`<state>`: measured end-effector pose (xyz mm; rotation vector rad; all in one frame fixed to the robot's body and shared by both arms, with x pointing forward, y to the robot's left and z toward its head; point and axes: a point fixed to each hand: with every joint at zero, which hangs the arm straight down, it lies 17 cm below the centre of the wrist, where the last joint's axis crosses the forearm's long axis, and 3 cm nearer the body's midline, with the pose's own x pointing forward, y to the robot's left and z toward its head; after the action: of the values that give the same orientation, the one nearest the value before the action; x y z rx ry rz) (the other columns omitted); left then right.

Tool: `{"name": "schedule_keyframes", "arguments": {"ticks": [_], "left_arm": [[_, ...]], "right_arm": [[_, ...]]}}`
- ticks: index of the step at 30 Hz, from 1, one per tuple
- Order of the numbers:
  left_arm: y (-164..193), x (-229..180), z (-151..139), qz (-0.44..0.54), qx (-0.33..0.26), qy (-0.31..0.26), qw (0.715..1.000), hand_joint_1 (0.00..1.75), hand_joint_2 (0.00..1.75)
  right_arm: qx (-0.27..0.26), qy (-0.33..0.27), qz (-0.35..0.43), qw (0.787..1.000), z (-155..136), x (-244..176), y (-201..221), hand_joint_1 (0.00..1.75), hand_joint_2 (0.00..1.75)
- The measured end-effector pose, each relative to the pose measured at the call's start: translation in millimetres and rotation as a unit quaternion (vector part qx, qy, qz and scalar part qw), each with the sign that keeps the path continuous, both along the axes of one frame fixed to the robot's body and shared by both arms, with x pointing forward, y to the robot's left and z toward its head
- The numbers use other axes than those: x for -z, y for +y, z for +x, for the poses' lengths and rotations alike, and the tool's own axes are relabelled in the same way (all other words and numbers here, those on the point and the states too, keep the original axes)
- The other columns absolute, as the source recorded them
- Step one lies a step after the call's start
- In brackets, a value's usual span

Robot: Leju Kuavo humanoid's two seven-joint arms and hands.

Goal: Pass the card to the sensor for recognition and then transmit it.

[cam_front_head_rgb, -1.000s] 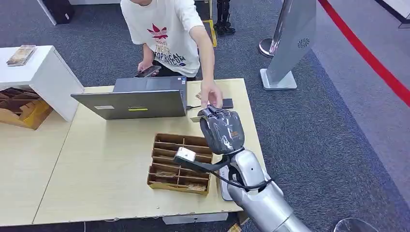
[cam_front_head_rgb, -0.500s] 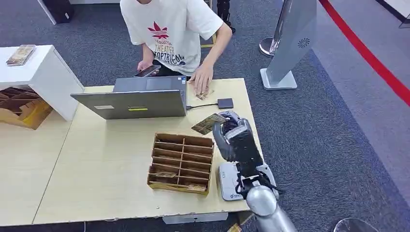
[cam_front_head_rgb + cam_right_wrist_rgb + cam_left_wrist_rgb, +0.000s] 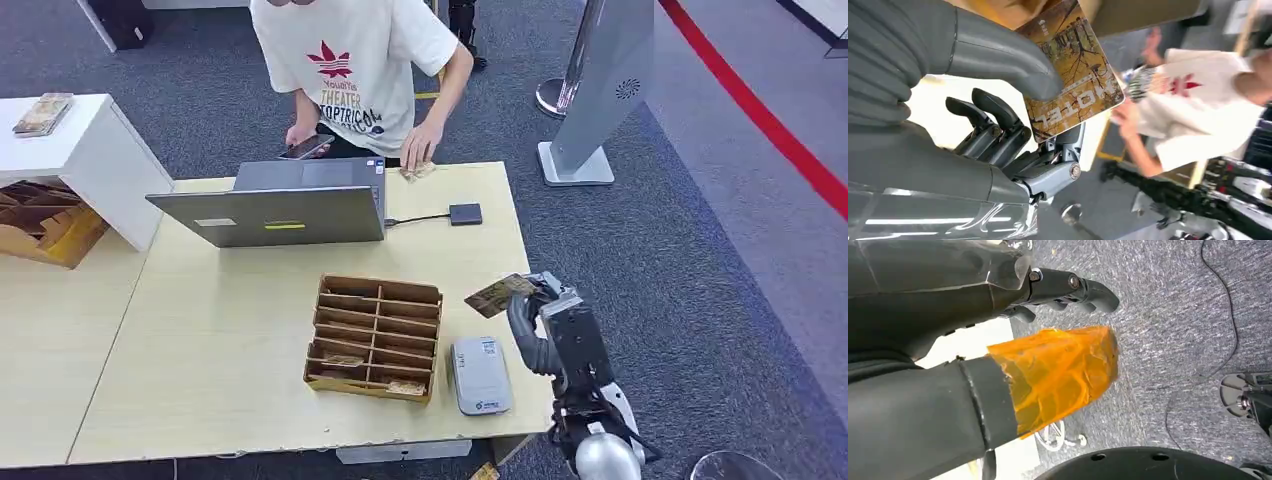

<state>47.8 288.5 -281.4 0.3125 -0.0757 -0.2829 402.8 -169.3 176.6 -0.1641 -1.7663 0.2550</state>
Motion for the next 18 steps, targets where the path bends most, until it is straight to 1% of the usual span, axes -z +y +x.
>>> {"name": "schedule_keyframes", "arguments": {"ticks": [5, 12, 18], "left_arm": [[0.3, 0.1, -0.6, -0.001, -0.007, -0.001, 1.000, 0.00, 0.00], [1.2, 0.1, -1.3, 0.000, -0.011, 0.000, 1.000, 0.00, 0.00], [0.9, 0.2, -1.6, -0.002, -0.010, 0.001, 1.000, 0.00, 0.00]], "right_arm": [[0.010, 0.021, -0.037, 0.999, -5.5, 17.6, -14.2, 1.75, 1.75], [0.015, 0.035, -0.067, 0.997, -6.5, 29.4, -18.1, 1.75, 1.75], [0.009, 0.064, -0.086, 0.994, -5.1, 50.1, -16.4, 1.75, 1.75]]}}
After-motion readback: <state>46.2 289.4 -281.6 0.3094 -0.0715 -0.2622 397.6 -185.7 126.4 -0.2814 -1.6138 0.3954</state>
